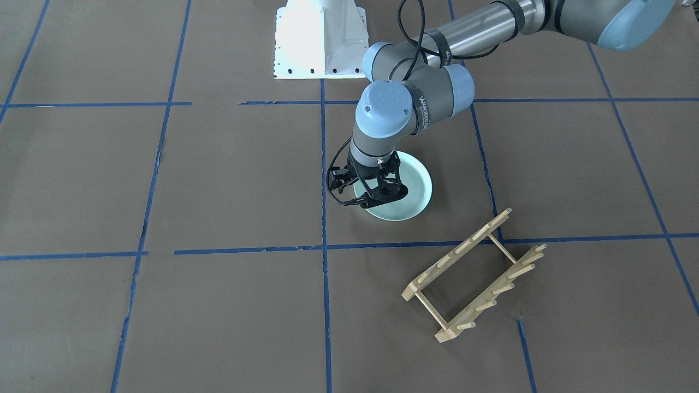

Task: Place plate on rack
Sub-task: 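Close the left gripper on the plate's rim, then lift the plate with the left gripper and tilt it upright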

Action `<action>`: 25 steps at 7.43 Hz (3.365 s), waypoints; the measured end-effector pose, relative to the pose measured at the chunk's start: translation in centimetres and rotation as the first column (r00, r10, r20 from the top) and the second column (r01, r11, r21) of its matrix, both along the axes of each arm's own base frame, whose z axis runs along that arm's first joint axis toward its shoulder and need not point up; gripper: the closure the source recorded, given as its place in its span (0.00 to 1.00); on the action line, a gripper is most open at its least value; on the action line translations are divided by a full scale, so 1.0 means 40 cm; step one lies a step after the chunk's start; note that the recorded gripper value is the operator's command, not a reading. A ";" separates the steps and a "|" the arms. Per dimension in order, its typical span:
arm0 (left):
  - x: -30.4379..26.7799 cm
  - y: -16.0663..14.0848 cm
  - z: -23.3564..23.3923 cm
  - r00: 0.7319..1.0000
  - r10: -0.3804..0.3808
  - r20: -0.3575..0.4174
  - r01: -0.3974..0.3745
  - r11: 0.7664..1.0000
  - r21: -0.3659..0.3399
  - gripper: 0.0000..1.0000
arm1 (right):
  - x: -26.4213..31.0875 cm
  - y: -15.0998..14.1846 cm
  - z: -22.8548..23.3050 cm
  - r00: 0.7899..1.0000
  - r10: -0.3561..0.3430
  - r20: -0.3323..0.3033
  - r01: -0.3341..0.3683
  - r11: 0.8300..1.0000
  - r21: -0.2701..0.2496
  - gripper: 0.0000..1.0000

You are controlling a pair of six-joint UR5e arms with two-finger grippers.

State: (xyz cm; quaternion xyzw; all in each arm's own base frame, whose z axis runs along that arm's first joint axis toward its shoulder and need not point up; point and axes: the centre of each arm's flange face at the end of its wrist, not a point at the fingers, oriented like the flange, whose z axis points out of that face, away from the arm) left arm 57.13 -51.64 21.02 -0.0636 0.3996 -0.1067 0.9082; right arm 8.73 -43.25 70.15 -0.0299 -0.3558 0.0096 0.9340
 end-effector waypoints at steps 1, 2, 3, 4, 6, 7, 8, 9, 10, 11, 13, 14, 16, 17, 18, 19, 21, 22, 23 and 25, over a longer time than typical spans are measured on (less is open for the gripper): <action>0.016 -0.006 0.019 1.000 -0.008 0.016 0.008 1.000 0.017 0.06 | 0.000 0.000 0.000 1.000 0.000 0.000 0.000 1.000 0.000 0.00; 0.035 -0.006 0.038 1.000 -0.012 0.020 0.012 1.000 0.020 0.09 | 0.000 0.000 0.000 1.000 0.000 0.000 0.000 1.000 0.000 0.00; 0.048 -0.005 0.053 1.000 -0.017 0.021 0.017 1.000 0.016 0.18 | 0.001 0.000 0.000 1.000 0.001 0.000 -0.001 1.000 -0.001 0.00; 0.055 -0.005 0.059 1.000 -0.019 0.022 0.019 1.000 0.012 0.27 | 0.001 0.000 0.000 1.000 0.001 0.000 -0.001 1.000 0.000 0.00; 0.067 0.006 0.065 1.000 -0.014 0.023 0.013 1.000 0.010 0.80 | 0.000 0.000 0.000 1.000 0.000 0.000 0.000 1.000 0.000 0.00; 0.070 0.009 0.066 1.000 -0.011 0.023 0.011 1.000 0.009 1.00 | 0.000 0.000 0.000 1.000 0.000 0.000 0.000 1.000 0.000 0.00; 0.072 0.011 0.066 1.000 -0.010 0.024 0.010 1.000 0.009 1.00 | 0.000 0.000 0.000 1.000 -0.001 0.000 0.001 1.000 0.001 0.00; 0.072 0.013 0.063 1.000 -0.008 0.022 0.008 1.000 0.009 1.00 | 0.000 0.000 0.000 1.000 -0.001 0.000 0.001 1.000 0.001 0.00; 0.071 0.014 0.057 1.000 -0.008 0.021 0.007 1.000 0.008 1.00 | 0.000 0.000 0.000 1.000 -0.001 0.000 0.001 1.000 0.001 0.00; 0.067 0.016 0.047 1.000 -0.012 0.016 0.012 1.000 0.004 1.00 | 0.001 0.000 0.000 1.000 0.000 0.000 0.000 1.000 0.001 0.00; -0.011 -0.002 -0.032 0.998 -0.046 -0.034 0.046 0.999 0.001 1.00 | 0.001 0.000 0.000 1.000 0.000 0.000 0.000 1.000 0.000 0.00; -0.115 -0.021 -0.108 0.994 -0.073 -0.085 0.073 0.997 -0.003 1.00 | 0.001 0.000 0.000 1.000 0.001 0.000 -0.001 1.000 0.000 0.00; -0.360 -0.045 -0.239 0.951 -0.203 -0.234 0.204 0.979 -0.020 1.00 | 0.000 0.000 0.000 1.000 0.000 0.000 0.000 1.000 0.000 0.00; -0.449 -0.060 -0.271 0.901 -0.283 -0.328 0.283 0.958 -0.051 1.00 | 0.000 0.000 0.000 1.000 0.000 0.000 0.000 1.000 0.000 0.00; -0.524 -0.081 -0.279 0.840 -0.348 -0.417 0.346 0.935 -0.082 1.00 | 0.000 0.000 0.000 1.000 0.000 0.000 0.000 1.000 0.000 0.00; -0.607 -0.113 -0.275 0.773 -0.397 -0.494 0.403 0.910 -0.100 1.00 | 0.000 0.000 0.001 1.000 0.000 0.000 0.000 1.000 0.000 0.00; -0.778 -0.190 -0.246 0.641 -0.453 -0.620 0.506 0.856 -0.102 1.00 | 0.001 0.000 0.000 1.000 0.000 0.000 0.000 1.000 0.000 0.00; -0.836 -0.236 -0.208 0.566 -0.471 -0.677 0.560 0.822 -0.105 1.00 | 0.001 0.000 0.000 1.000 0.000 0.000 0.000 1.000 0.000 0.00; -0.873 -0.274 -0.164 0.469 -0.492 -0.733 0.620 0.775 -0.123 1.00 | 0.000 0.000 0.001 1.000 0.000 0.000 0.000 1.000 0.000 0.00; -0.903 -0.291 -0.068 0.349 -0.491 -0.798 0.673 0.724 -0.151 1.00 | 0.000 0.000 0.000 1.000 0.000 0.000 0.000 1.000 0.000 0.00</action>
